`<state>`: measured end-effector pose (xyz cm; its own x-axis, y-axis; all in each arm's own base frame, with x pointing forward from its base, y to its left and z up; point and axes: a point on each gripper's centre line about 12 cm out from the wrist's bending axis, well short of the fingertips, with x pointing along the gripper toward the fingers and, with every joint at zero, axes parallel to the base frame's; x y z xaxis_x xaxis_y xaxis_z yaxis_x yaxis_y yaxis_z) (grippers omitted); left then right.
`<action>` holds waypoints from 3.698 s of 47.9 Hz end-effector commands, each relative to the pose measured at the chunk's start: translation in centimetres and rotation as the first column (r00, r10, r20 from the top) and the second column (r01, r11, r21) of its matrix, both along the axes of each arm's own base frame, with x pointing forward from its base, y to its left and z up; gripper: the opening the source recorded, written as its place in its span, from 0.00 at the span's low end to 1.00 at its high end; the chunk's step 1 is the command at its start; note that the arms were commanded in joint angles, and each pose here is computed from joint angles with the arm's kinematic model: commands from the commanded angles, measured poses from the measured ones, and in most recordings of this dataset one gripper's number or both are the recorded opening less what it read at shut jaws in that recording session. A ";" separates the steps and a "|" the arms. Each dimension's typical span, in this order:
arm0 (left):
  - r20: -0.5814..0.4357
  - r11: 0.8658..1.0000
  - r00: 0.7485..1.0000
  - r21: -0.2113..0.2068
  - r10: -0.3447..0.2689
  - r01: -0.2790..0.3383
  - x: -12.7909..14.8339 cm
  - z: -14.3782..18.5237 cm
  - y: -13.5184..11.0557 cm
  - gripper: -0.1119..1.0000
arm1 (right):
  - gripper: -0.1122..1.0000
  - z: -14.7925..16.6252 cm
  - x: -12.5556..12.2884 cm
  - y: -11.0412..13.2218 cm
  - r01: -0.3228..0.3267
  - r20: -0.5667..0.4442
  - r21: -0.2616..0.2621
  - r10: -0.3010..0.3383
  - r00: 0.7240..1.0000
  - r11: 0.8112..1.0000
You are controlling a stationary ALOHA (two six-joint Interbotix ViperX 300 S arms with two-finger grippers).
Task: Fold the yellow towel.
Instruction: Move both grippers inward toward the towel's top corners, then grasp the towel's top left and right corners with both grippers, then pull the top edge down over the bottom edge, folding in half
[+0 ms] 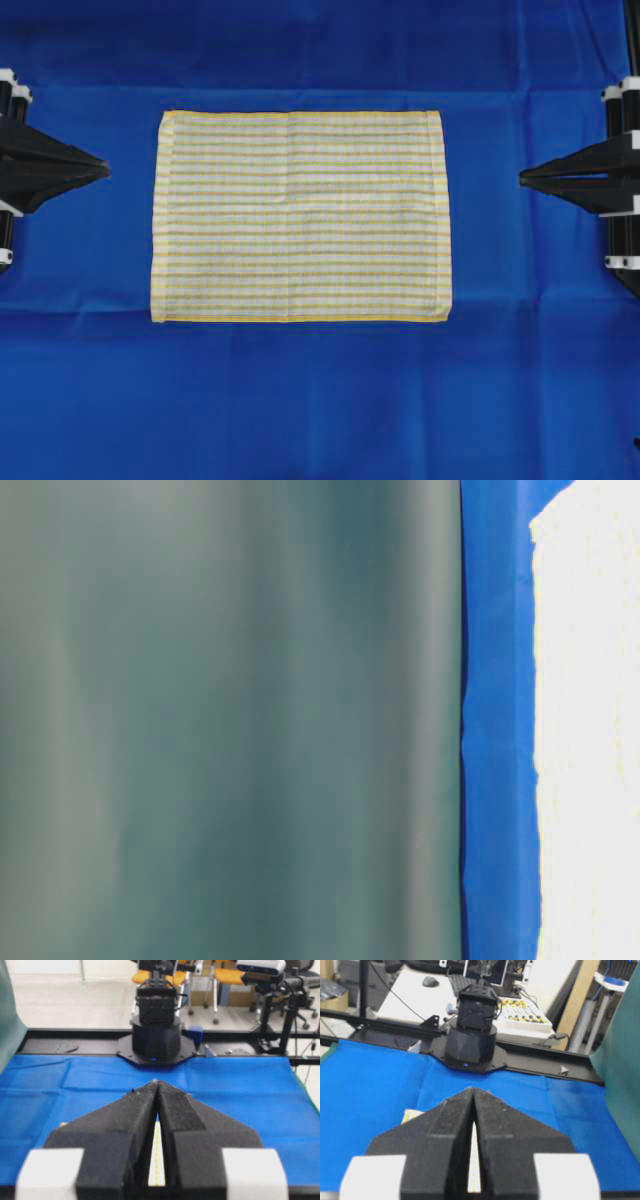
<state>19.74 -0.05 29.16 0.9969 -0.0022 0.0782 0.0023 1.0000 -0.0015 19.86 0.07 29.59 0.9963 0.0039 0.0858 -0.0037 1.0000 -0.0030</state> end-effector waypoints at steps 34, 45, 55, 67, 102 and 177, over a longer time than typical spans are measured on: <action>-0.363 0.963 0.900 -0.026 0.242 -0.269 2.2 -6.2 5.9 0.16 | 0.21 -5.4 3.5 -6.4 0.301 -0.382 0.126 -0.234 0.894 0.945; -0.482 0.923 0.813 -0.023 0.326 -0.384 2.3 -10.7 8.7 0.71 | 0.75 -9.9 4.3 -10.1 0.443 -0.532 0.122 -0.319 0.784 0.888; -0.529 0.894 0.763 -0.016 0.373 -0.448 3.0 -13.6 10.8 0.79 | 0.72 -13.9 5.0 -13.0 0.532 -0.615 0.116 -0.360 0.701 0.839; -0.608 0.876 0.698 -0.010 0.377 -0.482 3.8 -16.9 12.3 0.77 | 0.72 -17.4 6.3 -14.6 0.567 -0.666 0.115 -0.361 0.653 0.816; -0.717 0.864 0.603 -0.003 0.350 -0.504 3.7 -22.3 12.9 0.15 | 0.16 -21.1 7.0 -15.2 0.585 -0.722 0.109 -0.340 0.602 0.804; -0.641 0.955 0.754 -0.108 0.144 -0.275 4.4 -16.7 4.6 0.15 | 0.16 -14.4 7.0 -6.1 0.370 -0.651 0.204 -0.157 0.743 0.906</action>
